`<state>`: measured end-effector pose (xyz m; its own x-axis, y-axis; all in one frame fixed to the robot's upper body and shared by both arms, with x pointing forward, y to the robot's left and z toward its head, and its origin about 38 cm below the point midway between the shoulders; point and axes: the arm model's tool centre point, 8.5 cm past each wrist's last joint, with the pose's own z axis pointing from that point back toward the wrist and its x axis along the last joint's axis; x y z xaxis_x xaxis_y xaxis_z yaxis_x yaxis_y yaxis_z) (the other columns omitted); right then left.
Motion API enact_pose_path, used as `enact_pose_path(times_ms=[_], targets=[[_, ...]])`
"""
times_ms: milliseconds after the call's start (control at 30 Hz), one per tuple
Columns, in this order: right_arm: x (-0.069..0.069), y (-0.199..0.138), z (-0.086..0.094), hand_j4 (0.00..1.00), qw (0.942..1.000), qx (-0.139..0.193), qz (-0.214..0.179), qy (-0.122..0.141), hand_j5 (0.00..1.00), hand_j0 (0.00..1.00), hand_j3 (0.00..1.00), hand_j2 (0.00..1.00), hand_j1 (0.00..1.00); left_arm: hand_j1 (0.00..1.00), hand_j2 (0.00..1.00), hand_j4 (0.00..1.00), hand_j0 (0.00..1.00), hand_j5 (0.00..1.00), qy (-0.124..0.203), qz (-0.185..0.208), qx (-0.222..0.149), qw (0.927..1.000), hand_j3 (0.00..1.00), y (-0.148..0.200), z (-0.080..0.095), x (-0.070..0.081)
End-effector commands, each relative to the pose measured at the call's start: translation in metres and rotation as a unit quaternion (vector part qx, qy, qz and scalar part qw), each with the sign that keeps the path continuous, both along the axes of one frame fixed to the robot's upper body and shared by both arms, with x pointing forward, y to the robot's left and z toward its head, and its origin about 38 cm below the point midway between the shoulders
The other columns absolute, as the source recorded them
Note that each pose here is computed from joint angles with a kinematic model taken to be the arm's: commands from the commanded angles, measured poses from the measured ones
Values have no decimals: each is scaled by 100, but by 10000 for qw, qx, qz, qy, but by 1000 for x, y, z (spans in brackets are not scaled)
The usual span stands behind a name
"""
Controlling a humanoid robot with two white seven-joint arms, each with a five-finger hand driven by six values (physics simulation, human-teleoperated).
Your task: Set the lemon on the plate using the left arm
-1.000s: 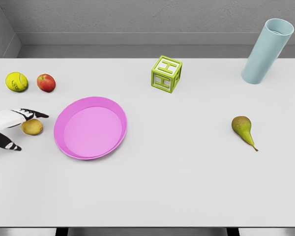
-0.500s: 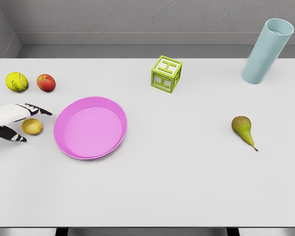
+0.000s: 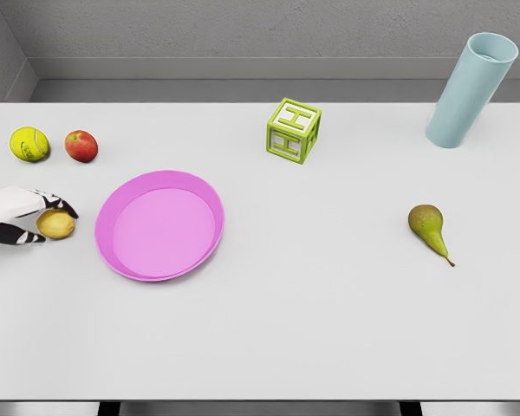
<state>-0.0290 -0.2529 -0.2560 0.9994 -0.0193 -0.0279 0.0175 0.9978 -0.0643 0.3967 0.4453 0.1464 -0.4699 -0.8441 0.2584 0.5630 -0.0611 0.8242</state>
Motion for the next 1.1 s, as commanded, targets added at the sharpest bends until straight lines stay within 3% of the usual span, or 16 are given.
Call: enact_pose_path(times_ms=[0, 200, 400, 467, 700, 1067], targets=[[0, 0, 0, 100, 10000, 1, -2, 0, 100, 100, 100, 100, 100, 58, 58, 58, 58, 58, 22, -18, -13, 10000, 58, -1, 1, 0], [0, 0, 0, 100, 10000, 1, 6, 1, 100, 100, 100, 100, 100, 46, 46, 46, 46, 46, 19, -31, -36, 10000, 46, -2, 1, 0], [0, 0, 0, 100, 10000, 1, -2, 0, 100, 100, 100, 100, 100, 47, 47, 47, 47, 47, -65, 4, -160, 9999, 47, -1, 9, 3], [-1, 0, 0, 100, 10000, 1, -2, 8, 100, 100, 100, 100, 100, 47, 47, 47, 47, 47, 23, -119, -345, 9993, 47, -9, 17, 4], [0, 0, 0, 100, 10000, 1, 6, 1, 100, 100, 100, 100, 100, 47, 47, 47, 47, 47, -297, -731, -501, 9956, 47, -48, 43, 5], [0, 0, 0, 100, 10000, 1, -2, 0, 100, 100, 100, 100, 100, 46, 46, 46, 46, 46, -519, -1398, -600, 9870, 46, -88, 63, -5]])
